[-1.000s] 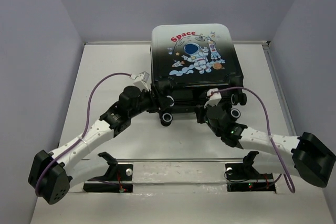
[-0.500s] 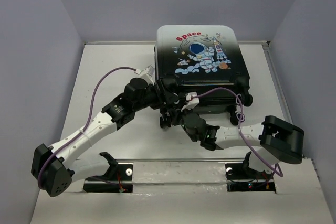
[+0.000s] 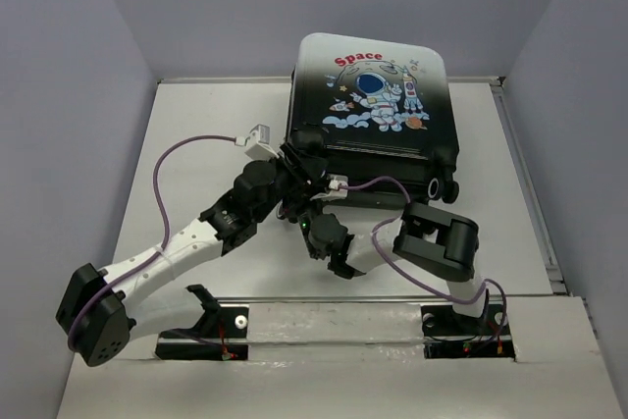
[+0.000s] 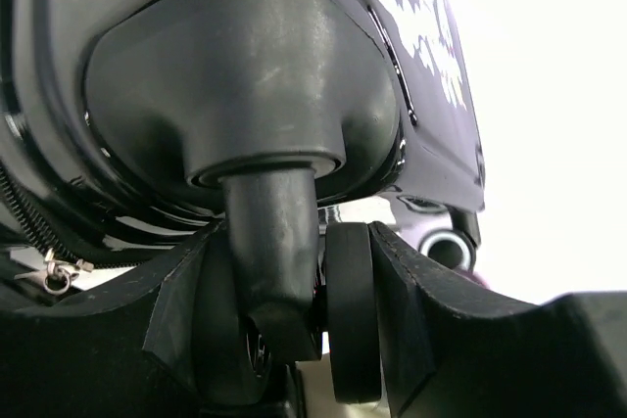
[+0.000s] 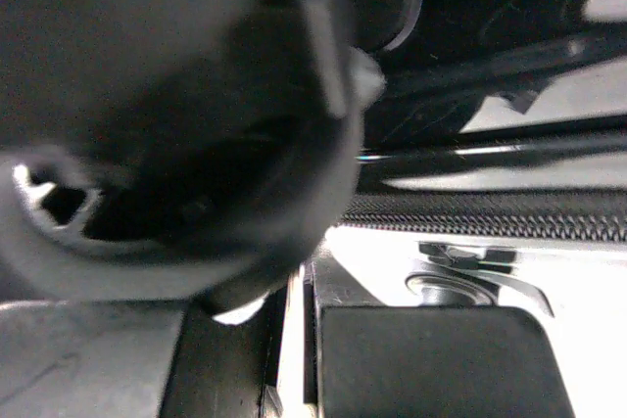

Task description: Pack the luggage

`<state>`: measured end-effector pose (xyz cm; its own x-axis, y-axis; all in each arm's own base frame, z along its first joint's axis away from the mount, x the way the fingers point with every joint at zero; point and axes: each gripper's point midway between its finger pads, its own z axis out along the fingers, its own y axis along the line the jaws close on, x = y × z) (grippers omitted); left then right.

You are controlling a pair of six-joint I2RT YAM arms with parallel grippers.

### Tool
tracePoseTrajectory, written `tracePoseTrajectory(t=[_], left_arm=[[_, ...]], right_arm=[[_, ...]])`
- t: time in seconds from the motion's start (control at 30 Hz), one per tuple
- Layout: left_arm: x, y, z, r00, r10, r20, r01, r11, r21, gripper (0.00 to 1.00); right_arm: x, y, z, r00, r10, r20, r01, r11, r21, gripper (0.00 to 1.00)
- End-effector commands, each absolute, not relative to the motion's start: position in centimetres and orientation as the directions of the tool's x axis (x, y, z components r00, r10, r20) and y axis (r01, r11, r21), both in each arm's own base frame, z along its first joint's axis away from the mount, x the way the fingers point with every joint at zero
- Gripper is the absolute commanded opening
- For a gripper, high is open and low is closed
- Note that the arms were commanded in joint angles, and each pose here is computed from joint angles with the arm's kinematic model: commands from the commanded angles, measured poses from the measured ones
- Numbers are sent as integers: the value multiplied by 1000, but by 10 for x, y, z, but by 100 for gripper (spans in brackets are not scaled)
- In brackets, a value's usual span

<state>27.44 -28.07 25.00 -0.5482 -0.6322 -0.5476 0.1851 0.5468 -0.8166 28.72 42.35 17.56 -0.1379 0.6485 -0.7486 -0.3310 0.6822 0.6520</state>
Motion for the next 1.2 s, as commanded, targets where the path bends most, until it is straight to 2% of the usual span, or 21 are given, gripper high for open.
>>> tracePoseTrajectory(t=[0.0, 0.03, 0.1, 0.13, 0.17, 0.2, 0.27, 0.33, 0.37, 0.47, 0.5, 0.53, 0.57, 0.77, 0.97, 1.17], left_arm=[[153, -317, 434, -659, -617, -429, 623, -129, -771, 6], [154, -314, 432, -653, -626, -427, 622, -122, -773, 6], [156, -309, 425, -627, -637, -448, 634, -83, -769, 6], [157, -307, 420, -627, -639, -447, 623, -67, -779, 6], [162, -301, 411, -597, -649, -472, 629, -13, -778, 6], [163, -302, 407, -598, -647, -473, 621, -2, -784, 6], [171, -292, 393, -582, -661, -474, 601, 43, -798, 6], [177, -285, 371, -581, -663, -473, 573, 80, -816, 11], [178, -283, 356, -586, -656, -475, 553, 105, -827, 18], [183, -278, 337, -587, -657, -473, 525, 135, -840, 34], [185, -275, 328, -586, -658, -472, 515, 147, -845, 44], [186, -273, 325, -586, -661, -470, 509, 151, -847, 50], [186, -273, 322, -587, -660, -468, 505, 153, -850, 61], [184, -274, 312, -604, -646, -466, 498, 150, -854, 89], [183, -275, 302, -619, -626, -475, 493, 161, -855, 99], [186, -270, 292, -613, -624, -484, 483, 188, -855, 99]], right_arm=[[210, 481, 293, -339, 862, -378, -653, 74, 754, 7], [209, 479, 286, -343, 856, -386, -647, 83, 758, 7], [203, 468, 264, -346, 827, -444, -636, 141, 759, 16], [198, 462, 257, -346, 816, -464, -631, 163, 758, 25], [194, 444, 241, -328, 793, -514, -613, 235, 754, 46], [195, 445, 238, -326, 786, -525, -612, 247, 751, 56], [187, 417, 220, -339, 736, -587, -598, 313, 738, 76], [180, 394, 198, -385, 660, -645, -556, 392, 733, 86], [176, 391, 164, -439, 555, -707, -517, 488, 704, 87], [165, 374, 154, -514, 451, -730, -476, 558, 680, 93], [159, 365, 132, -548, 363, -754, -465, 616, 635, 93], [157, 360, 133, -556, 344, -757, -461, 630, 625, 94], [153, 349, 133, -567, 305, -765, -456, 657, 600, 95], [159, 339, 174, -498, 221, -839, -504, 713, 487, 100], [178, 355, 227, -360, 196, -912, -571, 726, 382, 100], [206, 356, 266, -278, 241, -930, -564, 743, 361, 100]])
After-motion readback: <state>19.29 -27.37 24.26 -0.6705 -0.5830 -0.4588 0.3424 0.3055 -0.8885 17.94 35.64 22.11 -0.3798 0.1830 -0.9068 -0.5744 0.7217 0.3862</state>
